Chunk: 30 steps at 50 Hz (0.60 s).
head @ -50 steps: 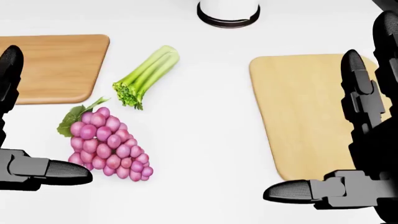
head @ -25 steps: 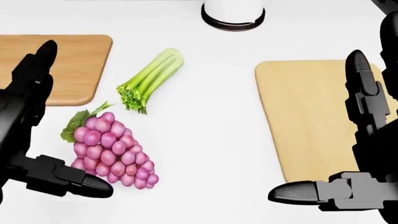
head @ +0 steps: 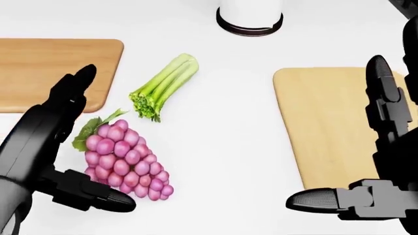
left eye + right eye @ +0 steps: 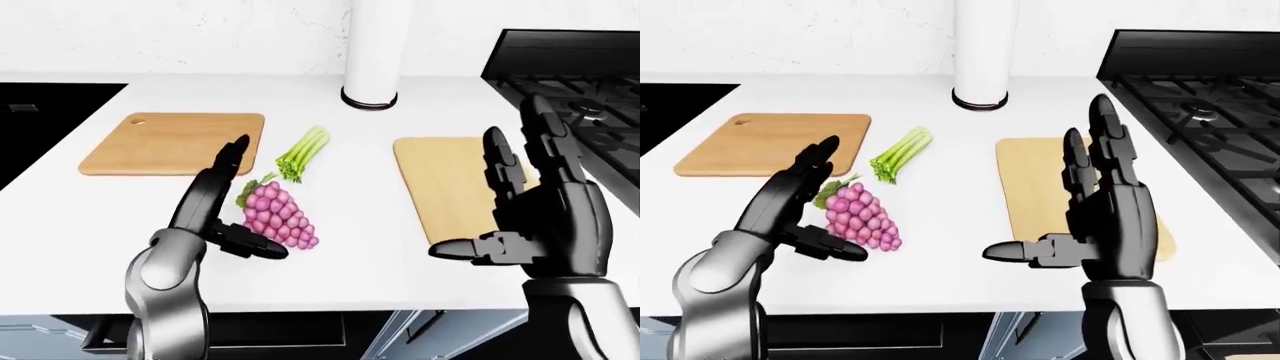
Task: Place the grape and the celery on separate cutting boards.
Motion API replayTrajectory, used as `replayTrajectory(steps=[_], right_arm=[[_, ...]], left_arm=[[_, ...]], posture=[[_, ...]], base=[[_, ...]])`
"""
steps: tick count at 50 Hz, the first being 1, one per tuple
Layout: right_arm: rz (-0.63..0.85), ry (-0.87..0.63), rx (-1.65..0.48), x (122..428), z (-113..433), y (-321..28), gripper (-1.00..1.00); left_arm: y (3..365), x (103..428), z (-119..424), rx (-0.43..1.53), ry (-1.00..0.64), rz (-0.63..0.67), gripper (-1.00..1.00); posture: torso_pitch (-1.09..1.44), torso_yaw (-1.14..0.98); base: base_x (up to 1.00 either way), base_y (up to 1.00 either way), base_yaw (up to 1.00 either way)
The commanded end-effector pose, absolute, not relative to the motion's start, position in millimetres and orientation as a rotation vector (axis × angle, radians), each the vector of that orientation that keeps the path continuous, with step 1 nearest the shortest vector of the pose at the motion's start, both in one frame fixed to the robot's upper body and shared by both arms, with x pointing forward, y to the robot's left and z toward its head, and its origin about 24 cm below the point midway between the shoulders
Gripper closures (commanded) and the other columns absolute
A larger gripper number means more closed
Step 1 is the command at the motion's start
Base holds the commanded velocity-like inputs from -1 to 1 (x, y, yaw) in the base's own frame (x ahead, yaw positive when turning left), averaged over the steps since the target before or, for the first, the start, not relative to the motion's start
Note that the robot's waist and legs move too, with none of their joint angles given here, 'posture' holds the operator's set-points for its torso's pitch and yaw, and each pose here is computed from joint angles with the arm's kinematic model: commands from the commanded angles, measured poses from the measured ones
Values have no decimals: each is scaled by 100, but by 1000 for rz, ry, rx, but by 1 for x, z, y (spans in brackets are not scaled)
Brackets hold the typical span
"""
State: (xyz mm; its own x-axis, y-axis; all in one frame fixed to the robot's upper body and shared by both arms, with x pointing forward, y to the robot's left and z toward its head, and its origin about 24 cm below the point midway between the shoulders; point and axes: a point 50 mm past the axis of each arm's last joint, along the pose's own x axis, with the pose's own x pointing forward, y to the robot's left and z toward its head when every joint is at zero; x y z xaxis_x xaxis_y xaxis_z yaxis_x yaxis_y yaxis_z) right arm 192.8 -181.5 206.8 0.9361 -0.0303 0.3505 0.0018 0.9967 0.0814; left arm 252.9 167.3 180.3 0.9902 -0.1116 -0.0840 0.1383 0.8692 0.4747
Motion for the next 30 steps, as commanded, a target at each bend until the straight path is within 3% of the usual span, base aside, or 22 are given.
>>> replayTrajectory(steps=[1,16,18,21,24,26,30], right_arm=[[-7,-429,71,188,217,-180,-100],[-5,-428,73,188,215,-180,-100],[-6,-426,73,188,214,-180,-100],[-5,-425,72,188,213,-180,-100],[-5,-424,73,189,213,-180,-100],[-5,-425,73,189,213,-180,-100],[-5,-424,74,188,213,-180,-100]], left_arm=[[165,252,193,532,-21,-121,-78],[161,256,175,574,19,-142,-55],[161,255,175,578,20,-144,-42],[161,255,178,575,11,-141,22],[160,255,181,573,4,-141,56],[159,255,186,571,-6,-140,73],[160,256,202,558,-36,-129,88]], posture=[[0,0],[0,0],[0,0],[0,0],[0,0],[0,0],[0,0]], base=[[0,0,0],[0,0,0],[0,0,0],[0,0,0],[0,0,0],[0,0,0],[0,0,0]])
